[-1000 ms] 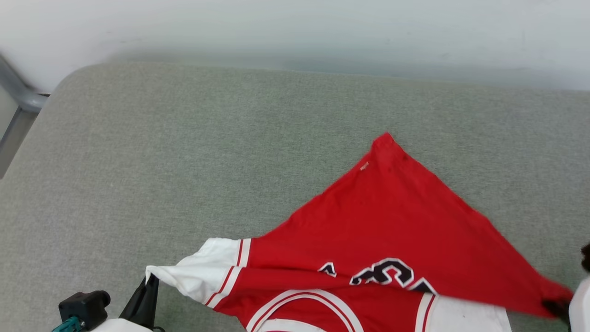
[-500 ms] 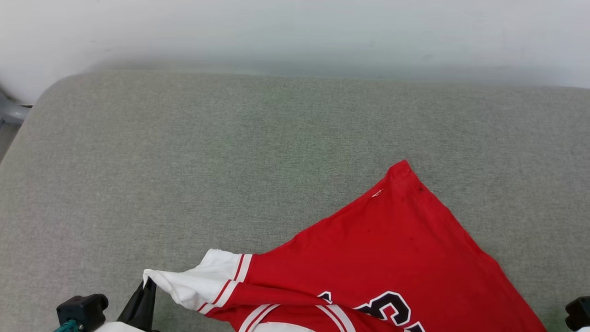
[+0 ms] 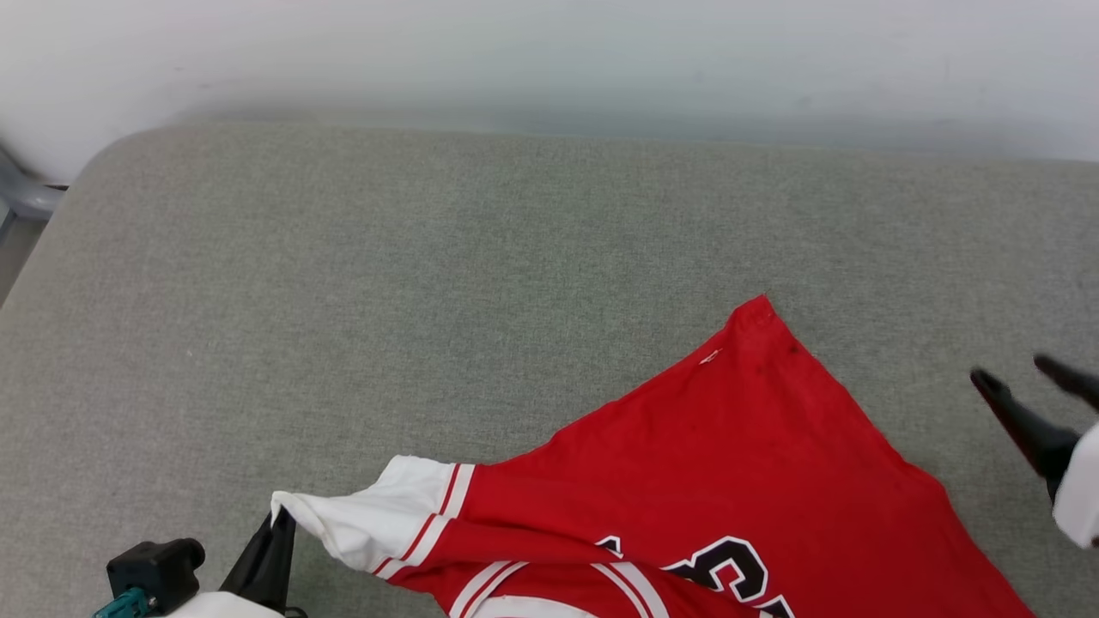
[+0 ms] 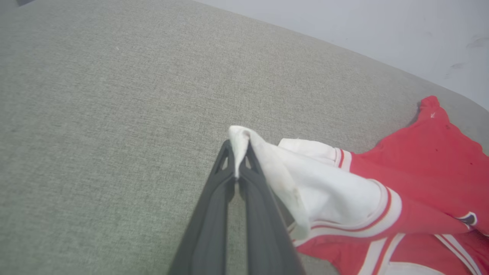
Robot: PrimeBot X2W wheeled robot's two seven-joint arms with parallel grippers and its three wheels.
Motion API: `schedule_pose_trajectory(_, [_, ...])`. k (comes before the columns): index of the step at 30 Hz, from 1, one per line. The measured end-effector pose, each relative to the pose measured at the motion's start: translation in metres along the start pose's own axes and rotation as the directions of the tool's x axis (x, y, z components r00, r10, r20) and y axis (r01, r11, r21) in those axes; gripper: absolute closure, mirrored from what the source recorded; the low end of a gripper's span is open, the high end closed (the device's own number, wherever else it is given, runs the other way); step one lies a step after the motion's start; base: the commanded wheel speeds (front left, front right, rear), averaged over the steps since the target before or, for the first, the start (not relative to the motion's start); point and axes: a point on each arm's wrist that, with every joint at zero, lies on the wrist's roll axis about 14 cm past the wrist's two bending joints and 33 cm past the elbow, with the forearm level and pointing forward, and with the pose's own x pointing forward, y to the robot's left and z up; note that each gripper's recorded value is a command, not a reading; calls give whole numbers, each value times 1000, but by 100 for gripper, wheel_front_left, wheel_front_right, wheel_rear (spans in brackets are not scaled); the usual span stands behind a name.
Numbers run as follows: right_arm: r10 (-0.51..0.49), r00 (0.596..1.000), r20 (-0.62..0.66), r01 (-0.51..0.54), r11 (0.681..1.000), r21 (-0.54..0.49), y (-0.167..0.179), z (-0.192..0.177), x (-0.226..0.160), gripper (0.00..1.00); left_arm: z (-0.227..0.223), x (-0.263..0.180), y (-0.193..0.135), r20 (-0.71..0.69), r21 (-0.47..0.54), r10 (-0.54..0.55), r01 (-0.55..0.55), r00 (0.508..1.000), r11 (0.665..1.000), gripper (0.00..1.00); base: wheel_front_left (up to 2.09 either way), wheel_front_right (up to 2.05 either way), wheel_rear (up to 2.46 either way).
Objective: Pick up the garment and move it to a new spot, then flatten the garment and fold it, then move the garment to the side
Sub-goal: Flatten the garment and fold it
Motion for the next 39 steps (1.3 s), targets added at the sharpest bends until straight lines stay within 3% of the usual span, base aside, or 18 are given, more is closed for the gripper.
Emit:
schedule_pose_trajectory(5, [75, 996, 53, -68, 990, -124, 25, 55, 28, 0, 1, 6, -1, 0, -5, 3, -3, 1000, 1000, 100, 0, 0, 0])
schedule_pose_trajectory(9, [131, 990, -44, -137, 968, -210, 50, 63, 58, 0, 0, 12, -1, -2, -10, 4, -4, 1000, 1000, 100, 0, 0, 0])
schedule_pose_trajectory(13, [136, 964, -230, -195, 946, -260, 63, 46, 88, 0, 0, 18, -1, 2, -13, 9, -9, 1000, 1000, 100, 0, 0, 0])
schedule_pose_trajectory(19, [89, 876, -474, -265, 910, -319, 72, 8, 123, 0, -3, 26, 1, -1, -22, 18, -18, 1000, 1000, 100, 0, 0, 0])
schedule_pose_trajectory(29, [63, 765, -641, -341, 884, -320, 79, -51, 169, 0, -13, 39, 7, -21, -26, 40, -40, 999, 999, 100, 0, 0, 0])
schedule_pose_trajectory(38, [42, 712, -701, -376, 866, -330, 76, -83, 183, 0, -20, 43, 13, -37, -27, 53, -54, 998, 998, 100, 0, 0, 0])
schedule_pose_trajectory(39, [46, 714, -698, -378, 865, -329, 76, -84, 184, 62, -20, 43, 13, -36, -25, 54, -55, 998, 998, 100, 0, 0, 0])
